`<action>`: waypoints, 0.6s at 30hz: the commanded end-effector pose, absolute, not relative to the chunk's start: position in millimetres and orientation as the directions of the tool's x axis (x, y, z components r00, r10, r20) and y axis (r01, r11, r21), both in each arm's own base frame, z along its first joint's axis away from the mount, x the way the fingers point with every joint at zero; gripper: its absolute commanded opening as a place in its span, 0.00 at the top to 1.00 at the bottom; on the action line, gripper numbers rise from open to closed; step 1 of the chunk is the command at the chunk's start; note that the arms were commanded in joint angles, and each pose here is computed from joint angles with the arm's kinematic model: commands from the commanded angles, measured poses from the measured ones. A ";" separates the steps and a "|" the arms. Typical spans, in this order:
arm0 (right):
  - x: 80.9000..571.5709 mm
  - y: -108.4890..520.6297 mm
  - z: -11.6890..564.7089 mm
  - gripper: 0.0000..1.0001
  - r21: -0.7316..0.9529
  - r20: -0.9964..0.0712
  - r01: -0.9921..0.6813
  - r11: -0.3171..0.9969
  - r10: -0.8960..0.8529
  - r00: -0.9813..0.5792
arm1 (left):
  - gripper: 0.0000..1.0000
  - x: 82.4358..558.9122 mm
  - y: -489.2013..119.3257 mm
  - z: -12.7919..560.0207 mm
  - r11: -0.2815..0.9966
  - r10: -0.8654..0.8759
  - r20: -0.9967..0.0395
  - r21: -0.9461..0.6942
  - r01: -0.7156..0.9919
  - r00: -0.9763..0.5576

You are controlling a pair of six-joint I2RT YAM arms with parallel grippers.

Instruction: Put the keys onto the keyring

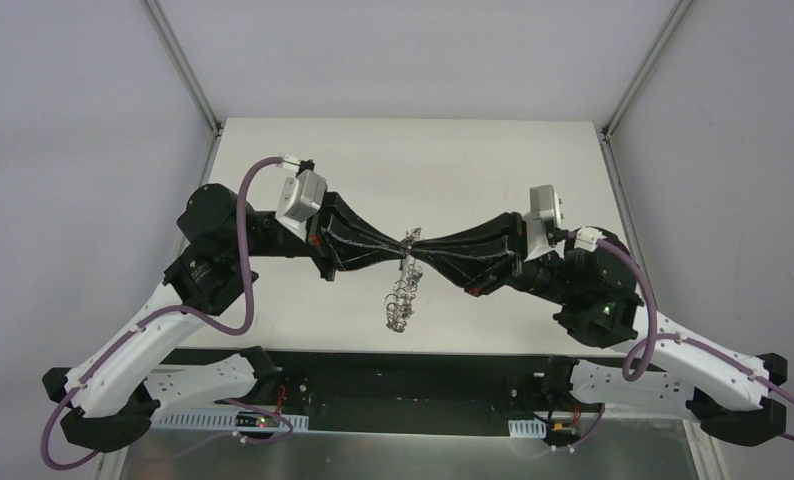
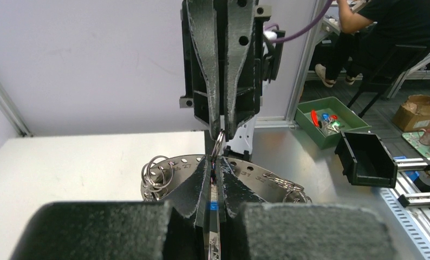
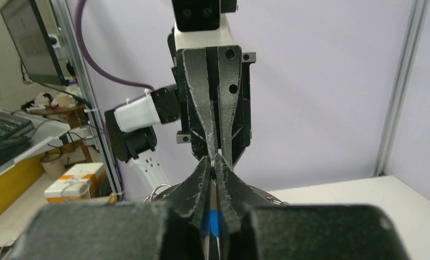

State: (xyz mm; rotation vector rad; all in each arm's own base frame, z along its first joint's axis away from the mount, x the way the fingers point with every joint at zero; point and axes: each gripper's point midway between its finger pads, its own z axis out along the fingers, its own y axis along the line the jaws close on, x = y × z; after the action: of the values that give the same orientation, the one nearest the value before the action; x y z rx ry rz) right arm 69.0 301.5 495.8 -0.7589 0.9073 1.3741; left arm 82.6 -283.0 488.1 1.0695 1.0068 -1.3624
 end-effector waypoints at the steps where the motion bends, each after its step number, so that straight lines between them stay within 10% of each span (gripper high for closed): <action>1: 61.4 281.0 508.7 0.86 0.030 -0.899 -0.995 0.092 0.438 0.014 | 1.00 85.2 -273.9 500.1 0.007 -0.246 -0.969 -0.009 1.000 -0.007; 18: 66.2 272.7 423.5 0.49 0.040 -0.994 -0.988 0.147 -0.098 -0.055 | 1.00 74.7 -261.3 439.4 0.033 0.018 -0.981 -0.194 0.980 -0.195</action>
State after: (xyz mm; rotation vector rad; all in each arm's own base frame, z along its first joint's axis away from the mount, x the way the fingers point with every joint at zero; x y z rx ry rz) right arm 66.4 278.1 449.6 -1.0281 1.2521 1.1686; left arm 86.3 -270.4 432.2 1.0683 1.3722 -1.3145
